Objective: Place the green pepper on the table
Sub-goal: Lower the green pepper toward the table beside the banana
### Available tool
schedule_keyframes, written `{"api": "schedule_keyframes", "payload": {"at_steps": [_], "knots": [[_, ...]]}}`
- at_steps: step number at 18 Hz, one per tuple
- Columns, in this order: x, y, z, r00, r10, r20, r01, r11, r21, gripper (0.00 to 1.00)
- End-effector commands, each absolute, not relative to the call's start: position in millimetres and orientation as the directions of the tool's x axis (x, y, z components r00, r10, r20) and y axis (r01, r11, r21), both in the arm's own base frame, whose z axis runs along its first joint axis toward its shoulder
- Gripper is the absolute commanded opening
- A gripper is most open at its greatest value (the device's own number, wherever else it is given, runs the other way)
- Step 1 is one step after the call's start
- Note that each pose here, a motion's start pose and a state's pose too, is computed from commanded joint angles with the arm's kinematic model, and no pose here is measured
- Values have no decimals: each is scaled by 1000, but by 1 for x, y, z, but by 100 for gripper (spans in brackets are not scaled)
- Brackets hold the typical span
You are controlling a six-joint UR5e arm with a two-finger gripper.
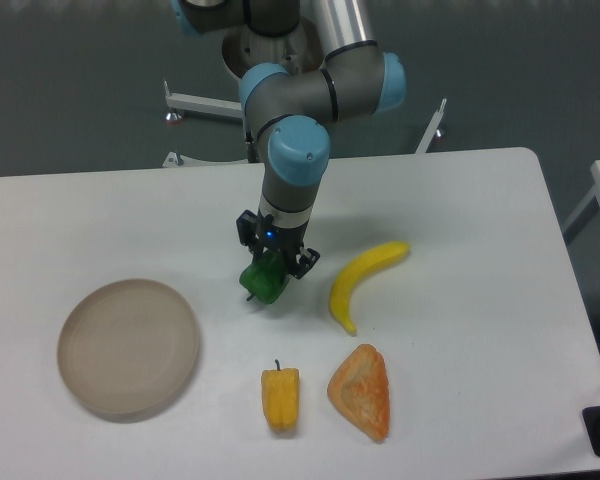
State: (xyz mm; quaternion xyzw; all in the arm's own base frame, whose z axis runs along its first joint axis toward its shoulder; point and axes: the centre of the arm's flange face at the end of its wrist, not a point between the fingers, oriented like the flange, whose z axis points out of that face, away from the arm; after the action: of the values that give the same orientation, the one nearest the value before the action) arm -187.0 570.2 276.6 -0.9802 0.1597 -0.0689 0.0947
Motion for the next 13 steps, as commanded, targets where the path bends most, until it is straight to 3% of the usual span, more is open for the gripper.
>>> {"api": "schedule_keyframes", "payload": {"at_steps": [13], "knots": [[-189,571,267,935,-335,119,-307,-930,-202,25]]}}
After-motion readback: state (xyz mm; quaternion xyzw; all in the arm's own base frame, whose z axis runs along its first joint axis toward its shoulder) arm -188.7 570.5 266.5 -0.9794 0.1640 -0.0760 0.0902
